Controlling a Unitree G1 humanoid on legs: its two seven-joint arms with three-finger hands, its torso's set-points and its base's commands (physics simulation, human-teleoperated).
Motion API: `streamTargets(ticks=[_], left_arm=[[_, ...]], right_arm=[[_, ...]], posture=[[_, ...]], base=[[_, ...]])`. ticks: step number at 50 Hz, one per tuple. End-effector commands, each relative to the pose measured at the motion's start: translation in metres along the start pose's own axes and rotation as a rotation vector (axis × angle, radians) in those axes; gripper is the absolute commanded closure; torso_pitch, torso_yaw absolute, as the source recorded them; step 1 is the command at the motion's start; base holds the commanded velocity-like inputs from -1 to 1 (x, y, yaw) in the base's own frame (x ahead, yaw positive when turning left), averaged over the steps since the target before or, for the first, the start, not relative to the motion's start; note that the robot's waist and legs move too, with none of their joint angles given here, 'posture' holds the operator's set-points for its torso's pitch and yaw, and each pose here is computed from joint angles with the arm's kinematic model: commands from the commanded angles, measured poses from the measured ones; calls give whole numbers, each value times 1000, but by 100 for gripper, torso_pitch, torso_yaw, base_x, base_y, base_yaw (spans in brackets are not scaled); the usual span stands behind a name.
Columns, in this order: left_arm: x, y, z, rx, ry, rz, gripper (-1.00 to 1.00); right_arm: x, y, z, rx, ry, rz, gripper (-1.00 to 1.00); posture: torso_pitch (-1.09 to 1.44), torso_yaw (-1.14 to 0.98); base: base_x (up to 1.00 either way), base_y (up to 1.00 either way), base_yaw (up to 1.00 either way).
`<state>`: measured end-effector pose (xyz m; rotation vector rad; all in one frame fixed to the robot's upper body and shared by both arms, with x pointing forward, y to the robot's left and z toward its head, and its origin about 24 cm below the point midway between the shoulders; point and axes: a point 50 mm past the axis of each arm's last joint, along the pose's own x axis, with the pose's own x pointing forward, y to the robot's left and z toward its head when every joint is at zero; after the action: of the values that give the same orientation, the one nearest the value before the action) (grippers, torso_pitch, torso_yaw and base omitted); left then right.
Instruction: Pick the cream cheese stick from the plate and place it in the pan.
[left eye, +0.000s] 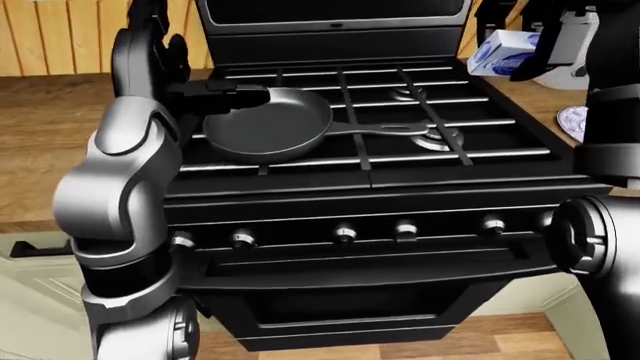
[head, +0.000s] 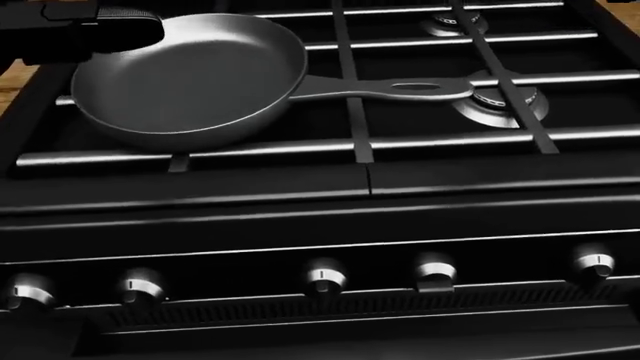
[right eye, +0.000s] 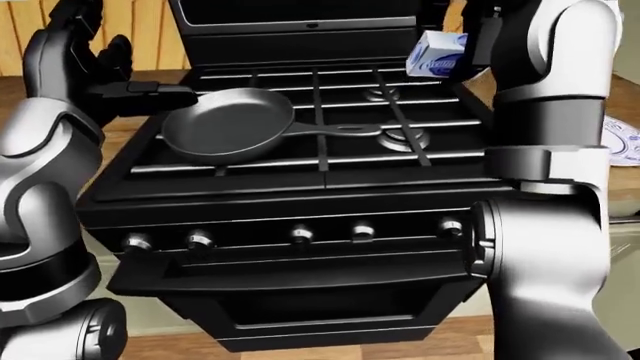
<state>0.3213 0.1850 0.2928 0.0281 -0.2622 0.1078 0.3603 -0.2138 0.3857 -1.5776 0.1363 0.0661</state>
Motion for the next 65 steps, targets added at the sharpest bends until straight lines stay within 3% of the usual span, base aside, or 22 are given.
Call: streamTargets(ticks=[1, 65], left_arm=[[-2, 0, 18, -6, -86, -3, -100], [-3, 0, 18, -6, -87, -3, -100]], right_arm=[[-11, -16, -2, 3, 3, -85, 100], [-9, -8, -1, 19, -8, -90, 100]], posture=[[0, 0], [0, 0]], base=[[0, 30, 0], [0, 29, 0]])
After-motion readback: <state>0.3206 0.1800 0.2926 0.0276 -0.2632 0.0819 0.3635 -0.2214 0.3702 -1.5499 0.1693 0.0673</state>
